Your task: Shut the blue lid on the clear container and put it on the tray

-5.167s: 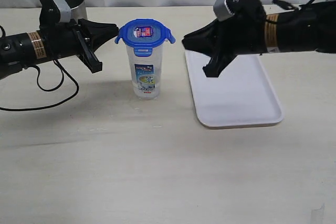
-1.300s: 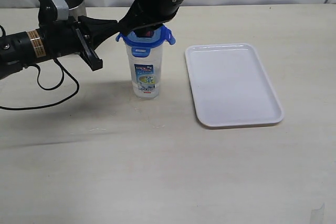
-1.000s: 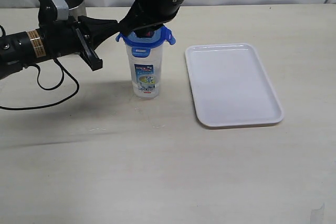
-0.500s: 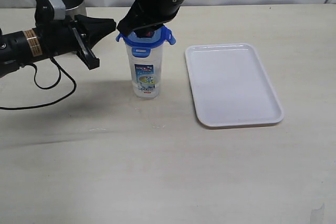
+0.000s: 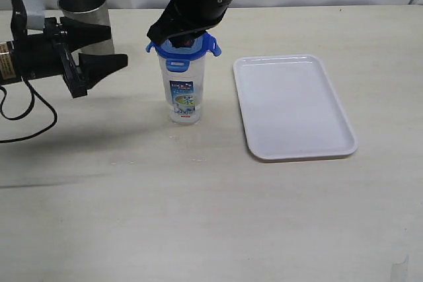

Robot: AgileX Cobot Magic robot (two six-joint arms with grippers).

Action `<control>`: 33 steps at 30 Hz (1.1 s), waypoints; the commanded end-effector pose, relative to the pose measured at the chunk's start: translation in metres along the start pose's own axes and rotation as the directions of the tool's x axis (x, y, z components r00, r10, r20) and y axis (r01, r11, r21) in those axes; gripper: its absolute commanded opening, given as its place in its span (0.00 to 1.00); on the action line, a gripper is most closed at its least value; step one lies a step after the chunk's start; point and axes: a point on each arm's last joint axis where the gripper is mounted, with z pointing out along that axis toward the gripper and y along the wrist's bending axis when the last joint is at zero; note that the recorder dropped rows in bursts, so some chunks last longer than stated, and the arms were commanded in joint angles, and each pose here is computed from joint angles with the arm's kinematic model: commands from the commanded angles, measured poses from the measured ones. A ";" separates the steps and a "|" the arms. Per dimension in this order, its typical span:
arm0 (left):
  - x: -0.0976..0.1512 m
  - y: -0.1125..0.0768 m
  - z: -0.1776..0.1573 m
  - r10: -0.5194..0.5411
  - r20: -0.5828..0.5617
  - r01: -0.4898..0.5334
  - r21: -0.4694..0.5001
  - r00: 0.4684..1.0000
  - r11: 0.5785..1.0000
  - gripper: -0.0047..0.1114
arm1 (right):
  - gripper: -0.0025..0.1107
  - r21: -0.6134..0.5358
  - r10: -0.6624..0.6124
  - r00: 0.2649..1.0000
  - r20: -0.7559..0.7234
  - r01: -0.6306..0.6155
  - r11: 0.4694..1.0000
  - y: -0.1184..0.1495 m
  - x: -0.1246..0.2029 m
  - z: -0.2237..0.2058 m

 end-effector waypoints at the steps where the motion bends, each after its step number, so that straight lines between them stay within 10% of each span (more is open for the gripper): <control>1: 0.000 -0.007 0.005 -0.010 -0.012 0.011 0.068 1.000 0.998 0.69 | 0.06 -0.005 -0.009 0.998 -0.069 0.008 1.000 -0.001 0.007 0.007; 18: 0.036 -0.039 0.054 -0.024 -0.026 0.028 0.162 0.999 0.986 0.69 | 0.06 -0.006 -0.004 0.998 -0.070 0.003 1.000 -0.001 0.007 0.007; 24: 0.037 -0.042 0.074 -0.084 0.016 0.083 0.058 0.996 0.995 0.69 | 0.06 -0.006 0.007 0.997 -0.072 -0.007 1.000 -0.001 0.008 0.007; 33: 0.036 -0.057 0.088 0.031 0.022 -0.033 0.094 0.999 0.995 0.69 | 0.06 -0.006 0.007 0.997 -0.072 -0.007 1.000 -0.001 0.008 0.007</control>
